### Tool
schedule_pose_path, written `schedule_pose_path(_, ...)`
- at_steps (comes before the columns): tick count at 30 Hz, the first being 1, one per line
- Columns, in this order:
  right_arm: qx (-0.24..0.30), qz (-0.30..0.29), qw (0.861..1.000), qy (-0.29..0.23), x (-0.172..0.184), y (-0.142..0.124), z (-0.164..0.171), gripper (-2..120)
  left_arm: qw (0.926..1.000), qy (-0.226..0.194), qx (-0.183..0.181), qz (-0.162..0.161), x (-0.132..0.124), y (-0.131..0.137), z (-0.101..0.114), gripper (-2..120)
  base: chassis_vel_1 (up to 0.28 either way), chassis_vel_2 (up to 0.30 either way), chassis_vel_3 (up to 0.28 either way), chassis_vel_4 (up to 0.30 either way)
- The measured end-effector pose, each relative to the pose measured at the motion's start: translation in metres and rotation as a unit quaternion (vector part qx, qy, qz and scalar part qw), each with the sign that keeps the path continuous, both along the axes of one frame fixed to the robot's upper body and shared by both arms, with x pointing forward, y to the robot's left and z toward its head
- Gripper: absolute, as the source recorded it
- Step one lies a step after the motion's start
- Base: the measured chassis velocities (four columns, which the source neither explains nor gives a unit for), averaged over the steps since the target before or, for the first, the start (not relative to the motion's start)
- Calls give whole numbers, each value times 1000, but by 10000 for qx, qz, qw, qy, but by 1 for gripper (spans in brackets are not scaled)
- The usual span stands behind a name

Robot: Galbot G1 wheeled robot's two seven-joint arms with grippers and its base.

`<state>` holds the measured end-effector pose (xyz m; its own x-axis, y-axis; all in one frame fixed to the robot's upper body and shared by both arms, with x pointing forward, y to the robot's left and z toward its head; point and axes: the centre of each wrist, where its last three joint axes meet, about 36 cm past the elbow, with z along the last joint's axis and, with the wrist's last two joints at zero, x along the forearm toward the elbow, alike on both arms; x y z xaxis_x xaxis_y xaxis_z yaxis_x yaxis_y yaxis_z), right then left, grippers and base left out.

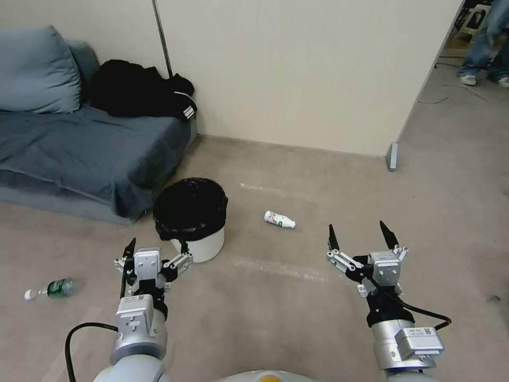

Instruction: Pick up the trash bin, then pick up the garbage from the floor and place it into the trash bin.

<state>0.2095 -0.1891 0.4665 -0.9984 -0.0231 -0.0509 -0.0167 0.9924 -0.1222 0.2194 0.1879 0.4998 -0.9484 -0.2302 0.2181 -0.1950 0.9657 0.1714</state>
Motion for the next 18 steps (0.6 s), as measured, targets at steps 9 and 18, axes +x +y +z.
schedule_pose_path(9,-31,10,10000,4,0,0,-2,100,10000,2,0,9,0,0,-1,100,-180,195,173,-186)
schedule_pose_path(18,-48,77,9999,-56,0,-1,-3,100,10000,-6,-2,21,0,0,0,100,-173,165,168,-157)
